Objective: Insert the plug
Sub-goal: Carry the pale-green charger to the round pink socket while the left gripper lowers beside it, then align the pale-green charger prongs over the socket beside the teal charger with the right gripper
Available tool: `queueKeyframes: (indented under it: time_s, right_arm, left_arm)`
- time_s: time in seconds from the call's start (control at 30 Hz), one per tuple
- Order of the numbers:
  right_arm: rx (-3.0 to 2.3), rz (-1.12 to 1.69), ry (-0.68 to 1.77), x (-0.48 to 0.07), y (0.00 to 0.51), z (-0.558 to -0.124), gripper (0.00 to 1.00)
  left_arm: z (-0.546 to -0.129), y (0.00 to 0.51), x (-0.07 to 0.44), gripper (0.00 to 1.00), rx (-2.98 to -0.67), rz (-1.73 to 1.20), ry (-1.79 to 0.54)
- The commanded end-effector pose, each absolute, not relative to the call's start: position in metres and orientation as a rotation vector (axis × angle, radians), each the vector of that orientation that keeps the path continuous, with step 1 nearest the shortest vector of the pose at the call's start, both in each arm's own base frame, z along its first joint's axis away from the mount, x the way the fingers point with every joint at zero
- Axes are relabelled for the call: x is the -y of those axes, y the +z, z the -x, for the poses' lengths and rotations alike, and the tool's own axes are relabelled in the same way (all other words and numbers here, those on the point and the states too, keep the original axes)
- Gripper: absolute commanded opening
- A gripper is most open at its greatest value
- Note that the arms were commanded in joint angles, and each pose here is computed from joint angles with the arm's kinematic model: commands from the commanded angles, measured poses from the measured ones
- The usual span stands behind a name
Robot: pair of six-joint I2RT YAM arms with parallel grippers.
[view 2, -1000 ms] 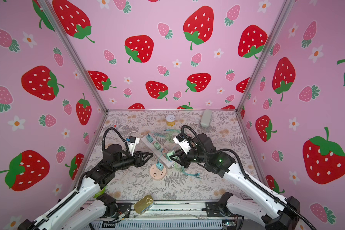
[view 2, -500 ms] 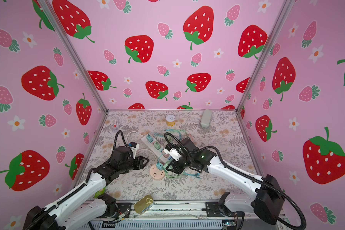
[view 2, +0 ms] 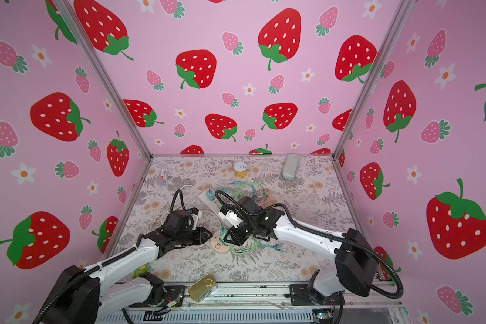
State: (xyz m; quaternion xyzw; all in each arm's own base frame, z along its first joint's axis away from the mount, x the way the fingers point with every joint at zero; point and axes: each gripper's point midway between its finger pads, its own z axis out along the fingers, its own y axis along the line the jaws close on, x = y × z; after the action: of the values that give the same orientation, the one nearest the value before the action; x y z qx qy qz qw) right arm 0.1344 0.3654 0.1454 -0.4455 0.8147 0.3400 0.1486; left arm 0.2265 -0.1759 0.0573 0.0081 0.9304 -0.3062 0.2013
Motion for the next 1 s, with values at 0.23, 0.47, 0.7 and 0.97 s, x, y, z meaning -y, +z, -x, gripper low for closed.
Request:
queueKeyframes:
  time_s: [0.23,0.47,0.7,0.97]
  right_arm:
    - [-2.382,1.271,0.861,-0.385,0.138,-0.147,0.03]
    - [-2.42,1.34,0.763,-0.391,0.122,-0.143,0.04]
    - [-2.451,1.372,0.684,-0.39,0.11,-0.138,0.03]
    - [-2.474,1.359,0.592,-0.394,0.098,-0.138,0.03]
  left_arm:
    - [-0.229,0.053,0.187,0.26,-2.6,-0.045,-0.917]
    - [-0.227,0.046,0.186,0.23,-2.626,-0.043,-0.908]
    - [-0.225,0.04,0.185,0.2,-2.641,-0.045,-0.901]
    - [-0.225,0.036,0.186,0.19,-2.656,-0.045,-0.904]
